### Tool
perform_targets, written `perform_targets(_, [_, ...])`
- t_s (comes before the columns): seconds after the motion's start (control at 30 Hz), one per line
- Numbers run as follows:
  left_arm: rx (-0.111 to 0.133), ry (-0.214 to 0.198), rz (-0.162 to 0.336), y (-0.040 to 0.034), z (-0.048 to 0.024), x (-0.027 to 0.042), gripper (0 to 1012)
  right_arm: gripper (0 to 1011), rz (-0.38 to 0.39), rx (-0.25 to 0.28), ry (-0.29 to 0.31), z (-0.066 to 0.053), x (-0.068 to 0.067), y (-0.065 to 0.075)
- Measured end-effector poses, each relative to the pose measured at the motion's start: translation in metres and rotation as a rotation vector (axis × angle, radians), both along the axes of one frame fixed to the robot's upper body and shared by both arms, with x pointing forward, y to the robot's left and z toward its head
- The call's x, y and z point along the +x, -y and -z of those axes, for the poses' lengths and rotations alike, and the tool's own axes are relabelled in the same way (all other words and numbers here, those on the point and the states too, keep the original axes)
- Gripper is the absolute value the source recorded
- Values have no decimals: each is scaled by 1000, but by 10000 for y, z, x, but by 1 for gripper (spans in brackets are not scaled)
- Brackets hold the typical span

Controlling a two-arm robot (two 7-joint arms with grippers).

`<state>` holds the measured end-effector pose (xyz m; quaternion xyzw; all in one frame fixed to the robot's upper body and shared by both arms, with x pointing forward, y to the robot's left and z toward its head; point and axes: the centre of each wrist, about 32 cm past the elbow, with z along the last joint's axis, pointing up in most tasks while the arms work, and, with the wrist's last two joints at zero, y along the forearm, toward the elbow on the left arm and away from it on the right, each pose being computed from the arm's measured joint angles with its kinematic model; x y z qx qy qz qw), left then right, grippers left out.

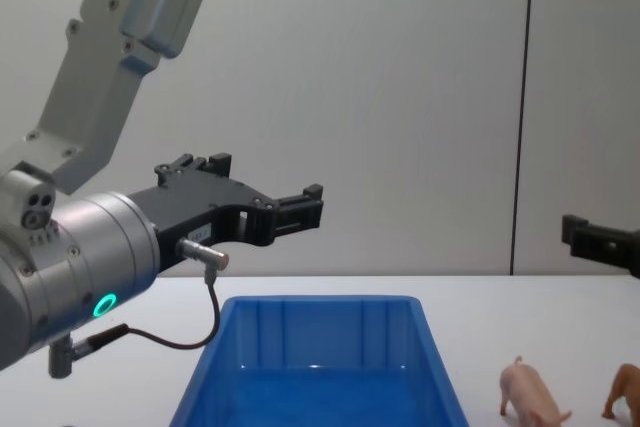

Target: Pick up the two dolls from the table and place them into the box.

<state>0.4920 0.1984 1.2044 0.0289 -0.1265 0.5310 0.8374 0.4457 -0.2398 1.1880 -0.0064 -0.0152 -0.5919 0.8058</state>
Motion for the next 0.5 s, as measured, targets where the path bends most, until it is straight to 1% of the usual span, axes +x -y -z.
perform_targets(0.2, [0, 0, 0, 0, 0, 0, 1001, 1001, 22, -9, -37, 8, 21, 22])
perform_targets(0.5, [0, 0, 0, 0, 0, 0, 1001, 1001, 58, -34, -108, 32, 52, 50])
